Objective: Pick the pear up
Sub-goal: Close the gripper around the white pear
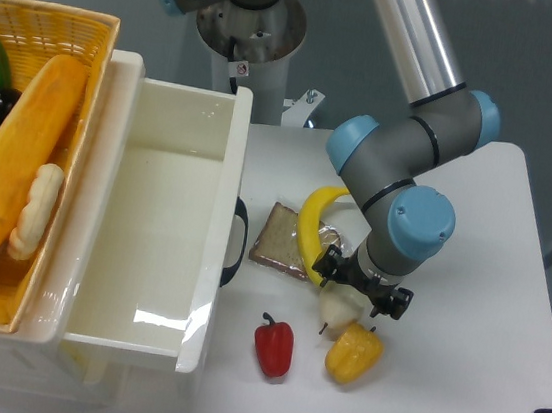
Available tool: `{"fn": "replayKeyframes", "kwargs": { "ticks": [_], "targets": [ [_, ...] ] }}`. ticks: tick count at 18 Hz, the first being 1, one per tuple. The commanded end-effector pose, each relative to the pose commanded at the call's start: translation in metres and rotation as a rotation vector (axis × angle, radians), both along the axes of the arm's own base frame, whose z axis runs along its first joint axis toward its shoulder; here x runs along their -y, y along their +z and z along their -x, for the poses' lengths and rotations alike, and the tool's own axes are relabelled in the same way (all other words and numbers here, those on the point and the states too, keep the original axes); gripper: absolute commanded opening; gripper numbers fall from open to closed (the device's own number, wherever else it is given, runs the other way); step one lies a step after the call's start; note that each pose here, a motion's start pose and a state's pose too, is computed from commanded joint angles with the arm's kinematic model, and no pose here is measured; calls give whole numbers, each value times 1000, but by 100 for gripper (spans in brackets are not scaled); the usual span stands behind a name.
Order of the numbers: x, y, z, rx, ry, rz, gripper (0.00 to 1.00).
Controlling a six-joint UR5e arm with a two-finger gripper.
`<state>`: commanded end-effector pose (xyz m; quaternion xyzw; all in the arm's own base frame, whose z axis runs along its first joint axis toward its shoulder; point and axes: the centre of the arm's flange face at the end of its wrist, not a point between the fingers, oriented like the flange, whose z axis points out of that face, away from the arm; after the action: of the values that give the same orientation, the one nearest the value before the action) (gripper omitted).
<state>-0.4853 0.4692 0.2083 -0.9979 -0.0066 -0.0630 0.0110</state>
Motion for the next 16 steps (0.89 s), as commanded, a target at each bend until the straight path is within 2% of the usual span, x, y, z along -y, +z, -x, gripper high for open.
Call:
{"fn": "replayKeyframes", "kwargs": {
  "ticks": [7,13,14,16],
  "targets": [
    [1,0,1,0,-3,2,97],
    [2,-1,-1,3,-3,3,64],
    [2,1,-1,2,-3,2,60],
    [3,4,1,-3,0,-1,58]
  ]
}}
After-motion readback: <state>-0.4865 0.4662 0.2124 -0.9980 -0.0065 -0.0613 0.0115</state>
